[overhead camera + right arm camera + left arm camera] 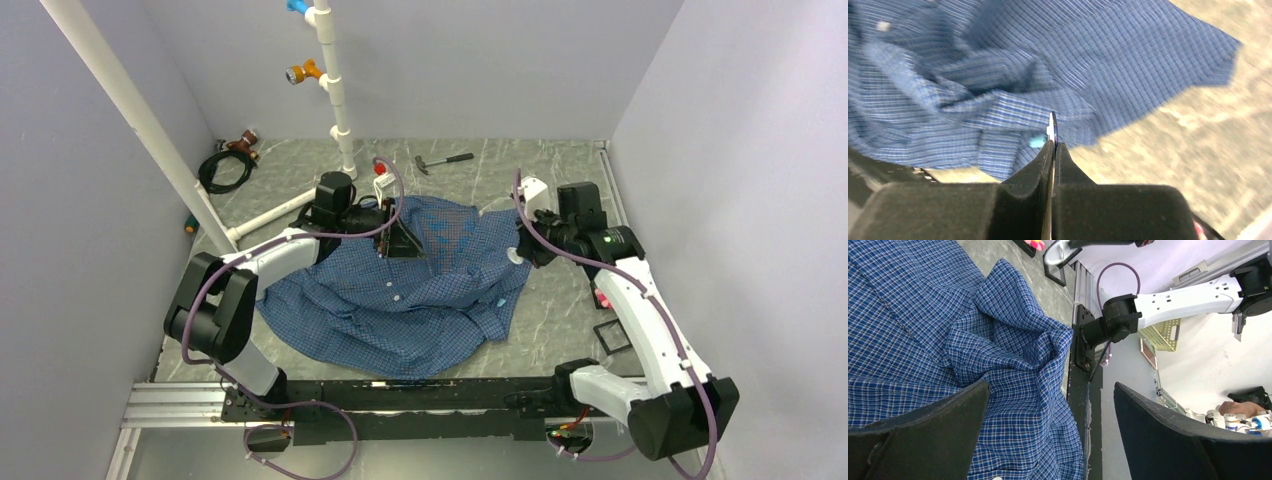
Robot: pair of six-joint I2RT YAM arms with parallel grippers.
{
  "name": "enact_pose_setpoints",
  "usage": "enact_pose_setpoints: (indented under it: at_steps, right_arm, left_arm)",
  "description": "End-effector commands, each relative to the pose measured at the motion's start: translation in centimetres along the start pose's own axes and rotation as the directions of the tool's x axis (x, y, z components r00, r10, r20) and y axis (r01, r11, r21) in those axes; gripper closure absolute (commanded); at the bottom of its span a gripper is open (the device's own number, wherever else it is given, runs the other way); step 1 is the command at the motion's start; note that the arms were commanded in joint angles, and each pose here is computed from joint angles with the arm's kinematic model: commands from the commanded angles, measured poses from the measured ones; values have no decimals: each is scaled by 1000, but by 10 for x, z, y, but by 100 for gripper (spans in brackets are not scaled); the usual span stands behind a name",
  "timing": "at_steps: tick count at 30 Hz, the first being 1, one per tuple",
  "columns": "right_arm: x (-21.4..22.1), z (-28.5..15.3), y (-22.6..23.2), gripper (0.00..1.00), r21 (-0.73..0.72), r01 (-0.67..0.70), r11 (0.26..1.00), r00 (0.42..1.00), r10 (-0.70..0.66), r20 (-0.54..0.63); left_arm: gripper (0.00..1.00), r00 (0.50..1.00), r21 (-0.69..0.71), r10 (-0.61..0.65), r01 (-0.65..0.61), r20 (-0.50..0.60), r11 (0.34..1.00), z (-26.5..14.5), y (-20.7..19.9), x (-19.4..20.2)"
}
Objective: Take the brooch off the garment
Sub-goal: Close the brooch, then place the brooch in the brooch box.
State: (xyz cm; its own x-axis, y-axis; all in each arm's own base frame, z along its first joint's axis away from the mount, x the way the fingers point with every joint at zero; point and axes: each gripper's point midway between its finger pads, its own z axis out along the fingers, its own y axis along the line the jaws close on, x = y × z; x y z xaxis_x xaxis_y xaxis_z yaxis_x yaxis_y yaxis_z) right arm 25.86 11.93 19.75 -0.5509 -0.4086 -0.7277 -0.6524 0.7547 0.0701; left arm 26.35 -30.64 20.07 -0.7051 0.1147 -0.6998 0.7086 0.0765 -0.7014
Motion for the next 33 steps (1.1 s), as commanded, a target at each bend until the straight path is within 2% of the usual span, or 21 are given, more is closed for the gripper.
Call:
enact_pose_setpoints:
  at_steps: [1,6,13,24,33]
  right_arm:
    - [48,-27,-41,100,237,93,967,981,-49,-187]
    - [98,-44,-63,100,364,131,922,937,5,-350]
    - [169,-64,-107,100,525,294,799,825,65,-561]
    - [221,-85,-123,100,566,325,758,752,156,-640]
    - [246,-96,-128,100,590,334,735,739,185,-648]
  left_arm:
    - [0,995,3,98,-98,18,995,-3,-14,-16]
    - [0,994,5,106,-106,22,994,-4,-17,-16]
    - [1,996,19,93,-93,16,995,-4,-19,-13]
    - [0,996,1,94,-94,-2,996,-7,-18,-8]
    - [1,996,-3,92,-92,-6,996,-7,-18,-8]
